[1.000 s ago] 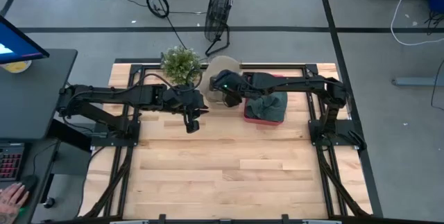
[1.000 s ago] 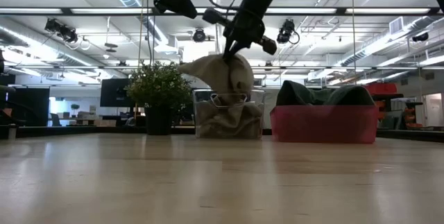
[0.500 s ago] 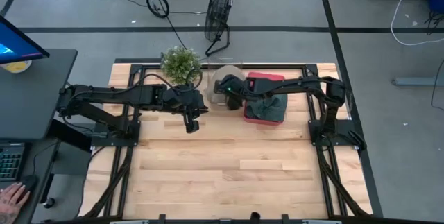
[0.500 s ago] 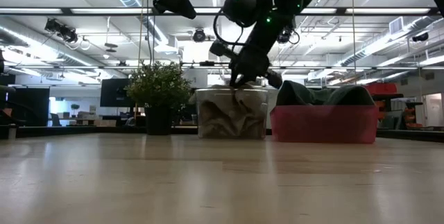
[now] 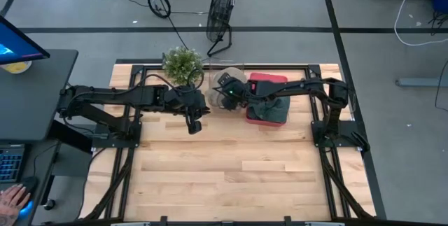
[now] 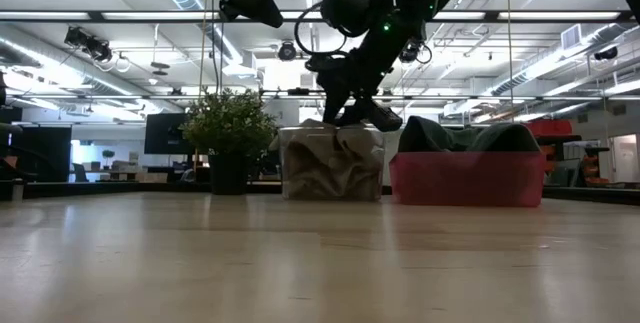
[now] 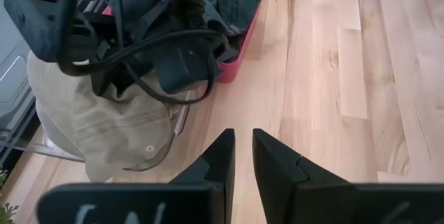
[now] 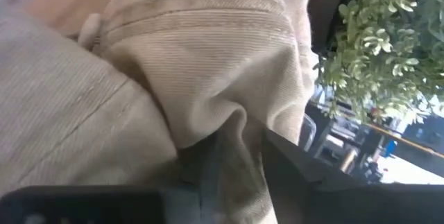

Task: Pick & Place hat
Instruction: Put the brown cap into the transparent bin

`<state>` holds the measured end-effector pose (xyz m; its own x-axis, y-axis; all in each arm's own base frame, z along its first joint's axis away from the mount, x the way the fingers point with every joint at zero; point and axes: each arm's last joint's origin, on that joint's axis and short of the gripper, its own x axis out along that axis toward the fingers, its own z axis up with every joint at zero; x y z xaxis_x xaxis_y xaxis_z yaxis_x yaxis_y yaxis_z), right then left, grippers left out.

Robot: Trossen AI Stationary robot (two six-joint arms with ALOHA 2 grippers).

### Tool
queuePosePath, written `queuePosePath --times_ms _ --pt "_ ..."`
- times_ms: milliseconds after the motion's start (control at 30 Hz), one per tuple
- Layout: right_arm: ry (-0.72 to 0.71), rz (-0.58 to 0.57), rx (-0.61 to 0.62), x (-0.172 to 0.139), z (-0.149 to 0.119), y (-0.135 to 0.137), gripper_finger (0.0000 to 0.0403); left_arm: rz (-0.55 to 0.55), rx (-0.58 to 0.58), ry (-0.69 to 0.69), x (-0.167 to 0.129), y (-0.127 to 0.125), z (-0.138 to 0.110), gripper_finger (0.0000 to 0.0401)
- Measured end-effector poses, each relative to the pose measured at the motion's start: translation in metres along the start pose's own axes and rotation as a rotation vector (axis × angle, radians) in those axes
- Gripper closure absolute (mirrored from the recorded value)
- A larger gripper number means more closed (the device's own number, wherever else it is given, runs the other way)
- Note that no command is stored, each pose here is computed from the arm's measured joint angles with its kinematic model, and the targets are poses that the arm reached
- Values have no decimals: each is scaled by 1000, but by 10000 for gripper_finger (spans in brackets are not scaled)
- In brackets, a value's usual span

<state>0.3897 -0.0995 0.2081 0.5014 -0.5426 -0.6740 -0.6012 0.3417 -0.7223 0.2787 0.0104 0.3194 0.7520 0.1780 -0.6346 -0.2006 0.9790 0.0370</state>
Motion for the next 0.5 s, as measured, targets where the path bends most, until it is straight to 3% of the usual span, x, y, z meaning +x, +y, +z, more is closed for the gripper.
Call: queuePosePath --times_ms 267,500 --pt "17 -41 46 -13 17 1 247 0 -5 0 0 0 0 348" --pt "121 -103 398 -40 15 -2 216 0 -17 1 0 0 0 348"
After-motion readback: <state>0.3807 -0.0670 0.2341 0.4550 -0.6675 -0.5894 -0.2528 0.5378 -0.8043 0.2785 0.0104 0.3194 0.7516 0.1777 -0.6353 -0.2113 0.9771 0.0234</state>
